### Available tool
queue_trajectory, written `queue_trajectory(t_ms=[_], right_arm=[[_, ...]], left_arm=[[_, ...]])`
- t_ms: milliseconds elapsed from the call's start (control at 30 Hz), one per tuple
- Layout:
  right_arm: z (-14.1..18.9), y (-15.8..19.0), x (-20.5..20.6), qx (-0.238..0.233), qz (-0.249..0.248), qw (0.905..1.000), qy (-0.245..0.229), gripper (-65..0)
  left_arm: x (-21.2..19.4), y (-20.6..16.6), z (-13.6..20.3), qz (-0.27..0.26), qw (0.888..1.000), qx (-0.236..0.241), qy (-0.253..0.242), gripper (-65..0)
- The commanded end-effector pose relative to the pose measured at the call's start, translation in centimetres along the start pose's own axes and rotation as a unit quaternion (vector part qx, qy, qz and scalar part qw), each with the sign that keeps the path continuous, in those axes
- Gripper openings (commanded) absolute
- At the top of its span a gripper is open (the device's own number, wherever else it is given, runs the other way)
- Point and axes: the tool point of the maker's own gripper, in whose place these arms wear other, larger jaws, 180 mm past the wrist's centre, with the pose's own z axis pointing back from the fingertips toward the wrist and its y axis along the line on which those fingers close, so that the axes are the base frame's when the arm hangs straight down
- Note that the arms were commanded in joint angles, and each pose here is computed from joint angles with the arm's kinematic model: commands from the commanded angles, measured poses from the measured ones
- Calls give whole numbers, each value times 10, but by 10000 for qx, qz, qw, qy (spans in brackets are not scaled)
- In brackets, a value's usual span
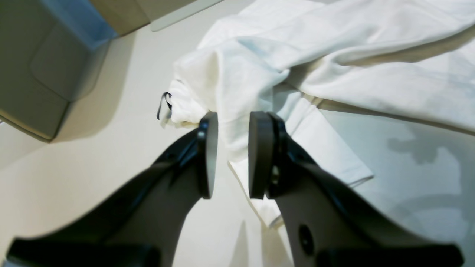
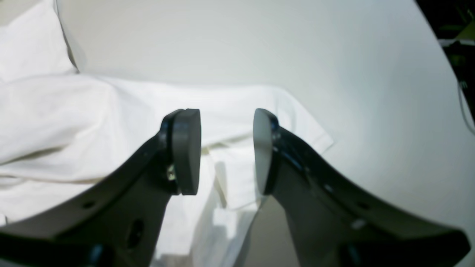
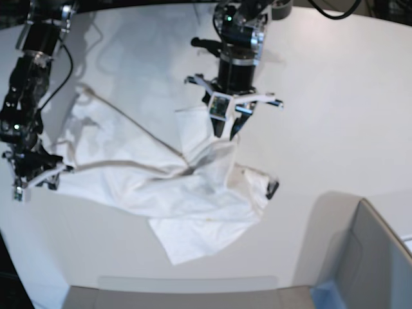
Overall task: Layout the t-shirt on the table in an organized manner, then fold the t-shirt properly
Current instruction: 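Release the fabric and hover both grippers above the spread shirt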
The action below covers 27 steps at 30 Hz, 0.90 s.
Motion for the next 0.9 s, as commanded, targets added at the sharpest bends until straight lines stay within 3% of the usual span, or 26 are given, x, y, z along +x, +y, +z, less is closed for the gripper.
queue_trajectory(t_ms=[0, 733, 867], right_arm=[[8, -1, 29, -7, 82, 9990, -442, -410], [26, 12, 31, 87, 293, 9975, -632, -410], [31, 26, 22, 313, 194, 9973, -631, -410]], left_arm=[[15, 6, 1, 33, 9995, 113, -289, -496], [6, -4, 9, 188, 9998, 34, -97, -496], [6, -2, 8, 189, 9998, 57, -94, -496]])
